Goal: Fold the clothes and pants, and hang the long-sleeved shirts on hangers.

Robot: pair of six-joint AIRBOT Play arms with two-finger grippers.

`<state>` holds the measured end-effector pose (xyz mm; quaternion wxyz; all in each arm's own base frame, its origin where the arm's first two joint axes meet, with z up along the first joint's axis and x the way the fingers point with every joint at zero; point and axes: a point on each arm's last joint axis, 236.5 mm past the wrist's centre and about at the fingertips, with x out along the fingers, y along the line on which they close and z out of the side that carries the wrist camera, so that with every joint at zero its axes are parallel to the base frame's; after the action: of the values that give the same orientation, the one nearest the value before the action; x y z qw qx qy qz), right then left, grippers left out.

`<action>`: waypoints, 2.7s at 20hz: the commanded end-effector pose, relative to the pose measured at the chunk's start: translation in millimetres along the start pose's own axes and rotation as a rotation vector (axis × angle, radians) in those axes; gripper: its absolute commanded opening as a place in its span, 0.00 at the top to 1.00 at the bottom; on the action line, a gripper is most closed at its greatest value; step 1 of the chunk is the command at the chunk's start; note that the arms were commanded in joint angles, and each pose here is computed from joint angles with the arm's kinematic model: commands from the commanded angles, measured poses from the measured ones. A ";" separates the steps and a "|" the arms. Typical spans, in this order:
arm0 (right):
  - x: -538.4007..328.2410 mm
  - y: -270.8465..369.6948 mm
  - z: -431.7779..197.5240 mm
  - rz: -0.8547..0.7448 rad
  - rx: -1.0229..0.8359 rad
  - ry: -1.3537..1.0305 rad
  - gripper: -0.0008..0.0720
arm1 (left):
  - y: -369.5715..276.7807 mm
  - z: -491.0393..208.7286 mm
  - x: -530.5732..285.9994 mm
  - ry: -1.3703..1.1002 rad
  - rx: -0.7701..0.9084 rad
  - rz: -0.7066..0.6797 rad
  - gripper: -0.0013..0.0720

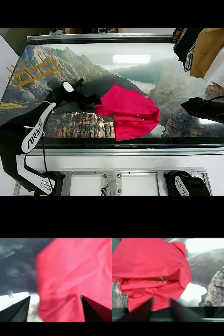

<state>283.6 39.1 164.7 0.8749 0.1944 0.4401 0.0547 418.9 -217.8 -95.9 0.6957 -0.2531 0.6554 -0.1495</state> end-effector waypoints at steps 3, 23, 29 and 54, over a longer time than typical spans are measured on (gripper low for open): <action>35.6 -40.0 -44.8 -0.099 0.051 0.150 0.09 | -23.3 -0.4 18.8 -0.025 0.030 -0.036 0.95; 223.9 -3.0 -131.3 0.100 0.054 0.390 0.97 | -33.4 60.1 -100.2 -0.233 0.167 -0.062 0.97; 9.1 27.5 45.5 -0.032 -0.362 -0.007 0.97 | -138.9 39.1 -380.3 -0.759 0.423 -0.159 0.97; 114.7 -16.9 51.7 -0.095 -0.154 0.201 0.10 | 36.4 -29.7 -174.8 -0.403 0.105 0.093 0.97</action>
<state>410.9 40.4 119.4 0.8624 0.1127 0.4900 0.0593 367.6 -105.5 73.5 0.8545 -0.2084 0.4608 -0.1190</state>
